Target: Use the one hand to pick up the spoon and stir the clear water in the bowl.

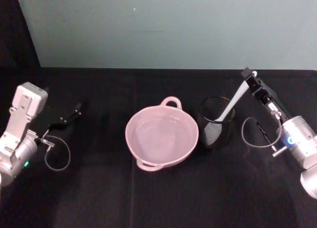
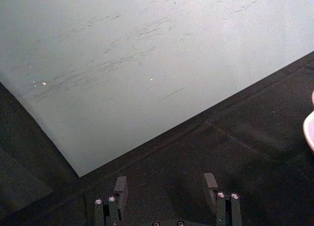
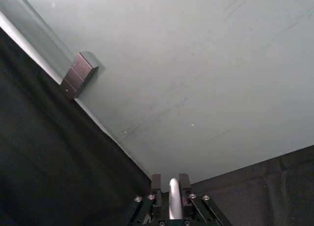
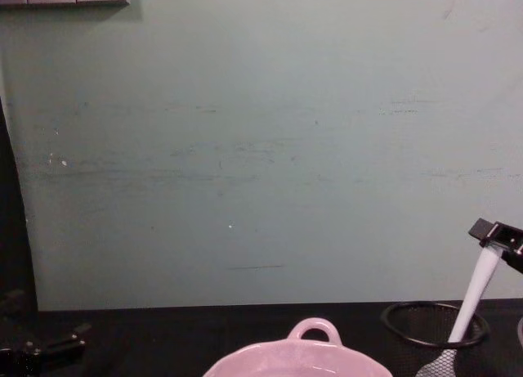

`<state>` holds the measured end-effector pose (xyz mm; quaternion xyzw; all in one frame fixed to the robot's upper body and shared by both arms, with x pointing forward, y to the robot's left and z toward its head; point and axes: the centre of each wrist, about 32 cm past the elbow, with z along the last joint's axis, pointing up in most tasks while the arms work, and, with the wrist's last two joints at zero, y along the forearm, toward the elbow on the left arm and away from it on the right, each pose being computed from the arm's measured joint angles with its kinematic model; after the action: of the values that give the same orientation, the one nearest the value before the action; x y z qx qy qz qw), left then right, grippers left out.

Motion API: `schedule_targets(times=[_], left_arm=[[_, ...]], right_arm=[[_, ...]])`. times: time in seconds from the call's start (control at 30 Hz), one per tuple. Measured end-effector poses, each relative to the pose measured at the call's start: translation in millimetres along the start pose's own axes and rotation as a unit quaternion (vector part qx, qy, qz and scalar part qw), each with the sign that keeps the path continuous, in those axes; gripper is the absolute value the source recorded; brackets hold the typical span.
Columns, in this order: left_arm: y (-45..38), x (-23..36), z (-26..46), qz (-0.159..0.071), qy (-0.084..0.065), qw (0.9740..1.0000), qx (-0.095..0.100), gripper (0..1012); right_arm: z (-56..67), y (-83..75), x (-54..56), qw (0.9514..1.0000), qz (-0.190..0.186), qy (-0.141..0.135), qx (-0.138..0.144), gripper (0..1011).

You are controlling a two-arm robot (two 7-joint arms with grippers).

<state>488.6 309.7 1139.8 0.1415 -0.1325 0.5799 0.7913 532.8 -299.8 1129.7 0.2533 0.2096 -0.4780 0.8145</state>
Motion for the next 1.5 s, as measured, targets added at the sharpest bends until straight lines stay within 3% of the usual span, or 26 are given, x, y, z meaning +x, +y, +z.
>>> schedule_targets(times=[0.27, 0.33, 0.47, 0.7, 0.83, 1.1, 1.23, 1.3, 1.33, 1.47, 1.5], left_arm=[[0.0, 0.0, 0.0, 0.0, 0.0, 1.0, 0.0, 1011], [0.0, 0.0, 0.0, 0.0, 0.0, 1.0, 0.0, 1011], [0.0, 0.0, 0.0, 0.0, 0.0, 1.0, 0.0, 1011], [0.0, 0.0, 0.0, 0.0, 0.0, 1.0, 0.0, 1011], [0.0, 0.0, 0.0, 0.0, 0.0, 1.0, 0.0, 1011], [0.0, 0.0, 0.0, 0.0, 0.0, 1.0, 0.0, 1011], [0.0, 0.0, 0.0, 0.0, 0.0, 1.0, 0.0, 1011], [0.0, 0.0, 0.0, 0.0, 0.0, 1.0, 0.0, 1011], [0.0, 0.0, 0.0, 0.0, 0.0, 1.0, 0.0, 1011], [0.0, 0.0, 0.0, 0.0, 0.0, 1.0, 0.0, 1011], [0.0, 0.0, 0.0, 0.0, 0.0, 1.0, 0.0, 1011]], right_arm=[[0.5, -0.3, 0.4, 1.0, -0.003, 0.0, -0.002, 449], [0.0, -1.8, 0.3, 1.0, -0.004, 0.001, -0.002, 560], [-2.2, -5.2, 0.0, 1.0, -0.006, 0.006, -0.001, 653], [-3.5, -17.2, -9.2, 1.0, -0.005, 0.005, -0.002, 846], [-0.2, -33.2, -17.2, 1.0, -0.005, 0.002, 0.0, 978], [10.9, -66.4, -28.1, 0.9993, -0.03, -0.006, -0.019, 1002], [20.1, -76.2, -30.8, 0.9946, -0.065, -0.057, -0.057, 1002], [22.7, -77.9, -33.2, 0.988, -0.091, -0.099, -0.075, 1002], [22.9, -77.8, -34.8, 0.9822, -0.105, -0.131, -0.084, 1002], [21.6, -75.7, -36.9, 0.9701, -0.128, -0.186, -0.088, 1003], [19.7, -74.5, -37.6, 0.9639, -0.137, -0.213, -0.083, 1002]])
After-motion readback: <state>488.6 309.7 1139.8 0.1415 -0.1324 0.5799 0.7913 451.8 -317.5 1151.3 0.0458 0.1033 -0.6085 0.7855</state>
